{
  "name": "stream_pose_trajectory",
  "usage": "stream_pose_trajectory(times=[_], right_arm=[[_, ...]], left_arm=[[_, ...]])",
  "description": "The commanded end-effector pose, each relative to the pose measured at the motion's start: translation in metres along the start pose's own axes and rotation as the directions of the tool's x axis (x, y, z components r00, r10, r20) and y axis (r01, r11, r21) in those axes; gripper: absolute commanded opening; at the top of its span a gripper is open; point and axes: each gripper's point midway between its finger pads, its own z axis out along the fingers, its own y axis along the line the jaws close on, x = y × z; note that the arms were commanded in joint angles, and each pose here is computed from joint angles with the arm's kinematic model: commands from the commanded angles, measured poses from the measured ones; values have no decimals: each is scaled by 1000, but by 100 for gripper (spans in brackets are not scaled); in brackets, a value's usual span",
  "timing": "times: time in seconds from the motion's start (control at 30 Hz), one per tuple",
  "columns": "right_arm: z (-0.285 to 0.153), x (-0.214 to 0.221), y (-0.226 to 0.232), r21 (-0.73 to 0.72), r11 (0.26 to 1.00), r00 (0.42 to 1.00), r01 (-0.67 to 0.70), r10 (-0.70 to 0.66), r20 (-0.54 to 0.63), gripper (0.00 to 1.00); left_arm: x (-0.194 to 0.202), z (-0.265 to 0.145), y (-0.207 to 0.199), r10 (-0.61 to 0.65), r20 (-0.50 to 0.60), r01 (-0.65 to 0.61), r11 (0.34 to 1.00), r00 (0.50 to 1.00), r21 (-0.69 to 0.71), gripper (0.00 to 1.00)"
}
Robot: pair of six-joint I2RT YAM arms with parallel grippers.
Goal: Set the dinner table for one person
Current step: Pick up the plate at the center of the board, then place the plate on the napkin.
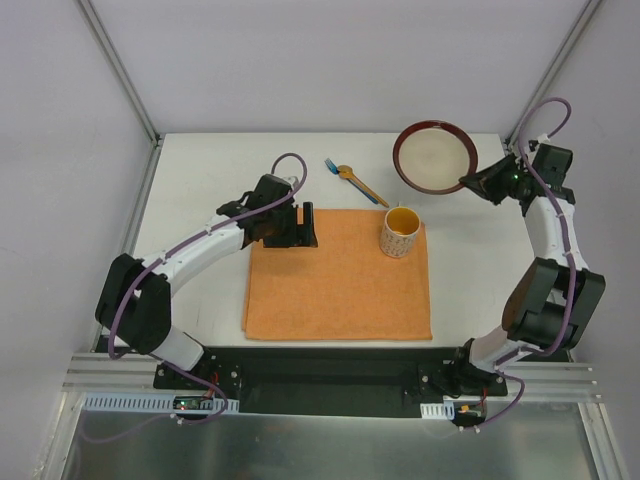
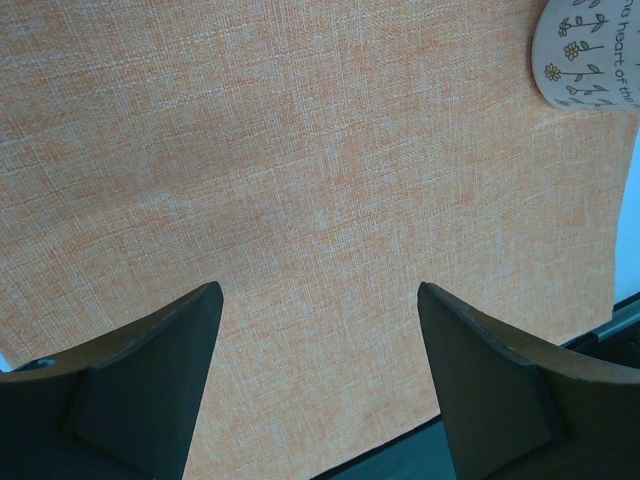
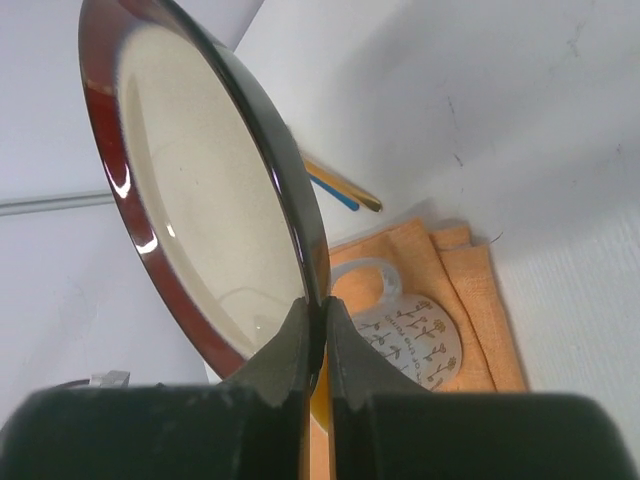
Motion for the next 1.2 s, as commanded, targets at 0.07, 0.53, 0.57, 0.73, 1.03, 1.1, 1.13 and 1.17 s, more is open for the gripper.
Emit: stream_pose_trajectory(times=[0.07,0.53,0.57,0.73,1.03,1.1,1.13,1.17], right_arm=[[-49,11,64,-188,976,993,114,-109,40,1],[-88,91,66,-173,977,988,124,-138,-71,1],[-92,100,69,-183,974,986,134,-150,-76,1],[-102,133,61,-171,977,980,128,-151,-128,1],[-112,180,42,-128,981,960,144,-170,-221,1],[-111,191,32,-106,983,950,148,-171,-261,1],[-110,198,31,-102,981,942,163,-186,-278,1],[-110,202,28,-93,980,937,175,-195,-288,1]], left_arm=[[-22,2,-17,54,50,-56,997,997,48,78],[-27,10,-13,61,69,-63,998,996,28,78],[-28,11,-13,63,71,-65,998,995,27,78],[-29,15,2,47,96,-43,998,994,-43,79],[-56,-18,35,-21,318,92,973,948,-210,83],[-57,-25,38,-41,349,124,968,936,-219,84],[-60,-28,44,-46,374,145,960,926,-241,85],[-61,-33,44,-55,391,160,958,919,-240,87]])
